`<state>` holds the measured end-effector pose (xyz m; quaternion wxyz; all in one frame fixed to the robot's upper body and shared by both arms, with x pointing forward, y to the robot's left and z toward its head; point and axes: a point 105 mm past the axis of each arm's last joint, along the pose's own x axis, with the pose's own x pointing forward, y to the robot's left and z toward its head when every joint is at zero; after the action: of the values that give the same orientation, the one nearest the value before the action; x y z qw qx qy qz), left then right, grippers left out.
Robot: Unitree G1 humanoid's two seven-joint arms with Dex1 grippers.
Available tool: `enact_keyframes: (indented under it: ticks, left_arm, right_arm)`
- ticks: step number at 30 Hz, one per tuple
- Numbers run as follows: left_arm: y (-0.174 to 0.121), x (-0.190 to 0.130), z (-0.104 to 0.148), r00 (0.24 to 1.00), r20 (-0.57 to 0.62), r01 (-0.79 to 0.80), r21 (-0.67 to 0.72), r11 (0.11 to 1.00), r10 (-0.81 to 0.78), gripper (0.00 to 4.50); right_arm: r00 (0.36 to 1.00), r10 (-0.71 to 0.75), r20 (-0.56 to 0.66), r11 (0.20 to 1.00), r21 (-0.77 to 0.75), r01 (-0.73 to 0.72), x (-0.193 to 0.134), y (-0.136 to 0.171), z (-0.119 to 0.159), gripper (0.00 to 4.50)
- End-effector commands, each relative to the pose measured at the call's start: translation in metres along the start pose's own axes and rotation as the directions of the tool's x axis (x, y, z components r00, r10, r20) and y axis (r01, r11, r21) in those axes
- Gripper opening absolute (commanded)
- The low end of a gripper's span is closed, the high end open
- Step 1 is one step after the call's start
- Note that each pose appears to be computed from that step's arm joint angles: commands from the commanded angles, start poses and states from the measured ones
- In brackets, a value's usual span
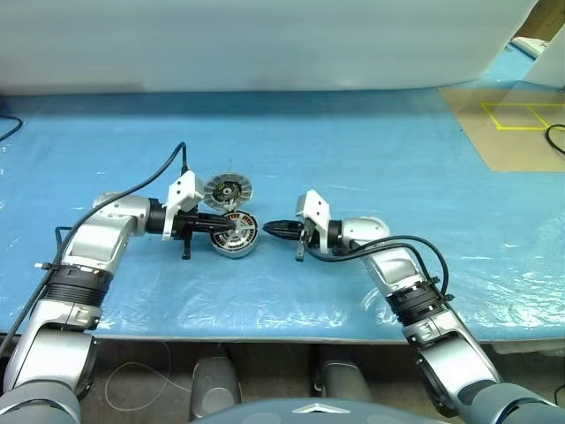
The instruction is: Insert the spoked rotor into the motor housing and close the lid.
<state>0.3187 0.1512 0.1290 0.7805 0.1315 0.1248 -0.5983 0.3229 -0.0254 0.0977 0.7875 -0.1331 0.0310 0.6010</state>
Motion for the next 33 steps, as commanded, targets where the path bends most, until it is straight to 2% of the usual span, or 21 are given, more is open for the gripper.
enact_keyframes:
  ticks: [1, 18, 29, 32, 33]
  left_arm:
    - [-0.001, -0.008, 0.012, 0.998, 0.042, -0.039, 0.032, 0.999, 0.037, 0.01]
    - [-0.022, -0.019, 0.005, 0.954, 0.186, -0.232, -0.034, 0.972, 0.234, 0.01]
    - [-0.031, -0.031, -0.010, 0.901, 0.208, -0.365, -0.109, 0.924, 0.381, 0.01]
    - [-0.028, -0.038, -0.013, 0.877, 0.206, -0.418, -0.119, 0.900, 0.435, 0.51]
    - [-0.026, -0.039, -0.014, 0.869, 0.206, -0.432, -0.122, 0.893, 0.449, 0.84]
  right_arm:
    - [0.999, 0.004, 0.043, 1.000, -0.016, -0.003, 0.001, -0.003, 0.012, 0.00]
    - [0.997, 0.030, 0.068, 0.999, -0.019, -0.028, 0.010, -0.005, 0.019, 0.00]
    - [0.996, 0.060, 0.069, 0.998, -0.038, -0.057, 0.013, -0.009, 0.024, 0.00]
    - [0.996, 0.066, 0.066, 0.997, -0.040, -0.064, 0.013, -0.009, 0.024, 0.00]
    - [0.995, 0.069, 0.065, 0.997, -0.040, -0.066, 0.013, -0.008, 0.023, 0.00]
